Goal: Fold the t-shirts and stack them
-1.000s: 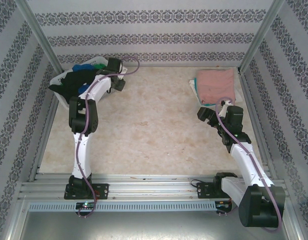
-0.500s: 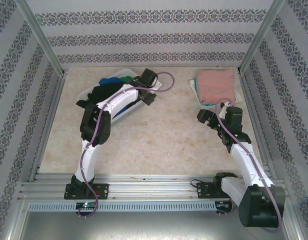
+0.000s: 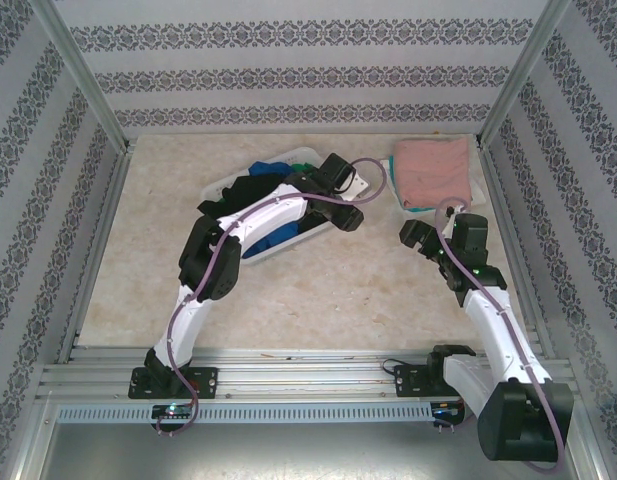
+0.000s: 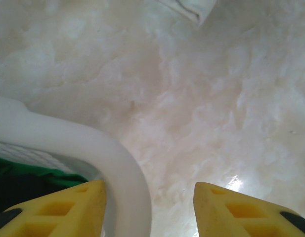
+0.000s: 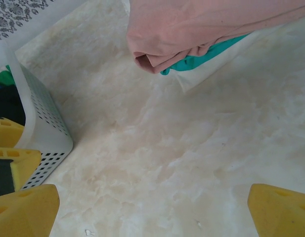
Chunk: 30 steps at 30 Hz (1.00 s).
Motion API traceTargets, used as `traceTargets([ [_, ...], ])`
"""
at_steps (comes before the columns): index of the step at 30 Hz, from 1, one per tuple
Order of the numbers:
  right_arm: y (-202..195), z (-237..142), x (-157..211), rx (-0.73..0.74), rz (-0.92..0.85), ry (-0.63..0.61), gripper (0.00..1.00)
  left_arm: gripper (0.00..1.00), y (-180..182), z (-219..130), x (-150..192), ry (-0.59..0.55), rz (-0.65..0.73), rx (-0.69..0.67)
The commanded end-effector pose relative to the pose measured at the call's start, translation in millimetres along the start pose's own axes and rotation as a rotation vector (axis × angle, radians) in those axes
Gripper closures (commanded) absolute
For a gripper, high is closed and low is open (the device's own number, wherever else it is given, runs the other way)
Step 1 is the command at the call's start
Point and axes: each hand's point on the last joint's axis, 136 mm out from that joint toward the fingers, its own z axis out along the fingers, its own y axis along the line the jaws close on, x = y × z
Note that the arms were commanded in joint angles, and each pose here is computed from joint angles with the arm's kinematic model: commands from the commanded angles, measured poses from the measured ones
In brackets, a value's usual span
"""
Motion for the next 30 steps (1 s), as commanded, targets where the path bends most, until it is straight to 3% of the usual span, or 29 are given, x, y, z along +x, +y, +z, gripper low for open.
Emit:
traceTargets([
  [1,5.3,-7.6,-9.5,0.003,0.002,-0.034,0.02,0.43,-9.8,-20.0,-22.2,-0.08,-0.027,0.048],
  [4,16.1,-9.4,-16.7,-0.039,0.005,-0.047,0.02,0.37,-10.1,-49.5,-29.6,-0.132,-0.03,0.026],
  [8,42.9,-3.8,-25.3,-0.095,-0.049,-0.034,0.02,0.07,4.8,-105.8,-32.5,-0.273,-0.091,-0.039],
  [10,62.4,3.2,-25.8,-0.114,-0.105,-0.01,0.02,0.0,17.9,-136.0,-27.7,-0.367,-0.159,-0.043],
  [13,94.0,19.4,-21.5,-0.149,-0.195,0.039,0.03,0.0,54.0,-185.3,-7.9,-0.528,-0.325,-0.071],
  [15,116.1,31.6,-16.3,-0.172,-0.258,0.086,0.05,0.0,91.8,-218.4,20.8,-0.601,-0.471,-0.173],
  [18,148.7,49.3,-10.6,-0.191,-0.358,0.146,0.07,0.0,145.4,-254.8,87.2,-0.61,-0.683,-0.399],
  [21,167.5,72.6,-2.7,-0.169,-0.434,0.192,0.09,0.0,176.4,-279.9,149.8,-0.573,-0.838,-0.565],
  [24,173.8,95.2,1.1,-0.137,-0.479,0.23,0.11,0.0,183.0,-282.0,176.8,-0.568,-0.89,-0.584],
  [27,164.9,118.4,-7.4,-0.052,-0.502,0.227,0.13,0.01,180.4,-253.4,182.7,-0.522,-0.913,-0.5],
  [29,162.1,131.9,-11.5,-0.021,-0.515,0.239,0.15,0.11,181.5,-228.6,186.7,-0.476,-0.945,-0.438],
  [30,161.9,139.0,-12.0,-0.019,-0.522,0.257,0.16,0.22,181.2,-215.2,185.0,-0.458,-0.943,-0.393],
])
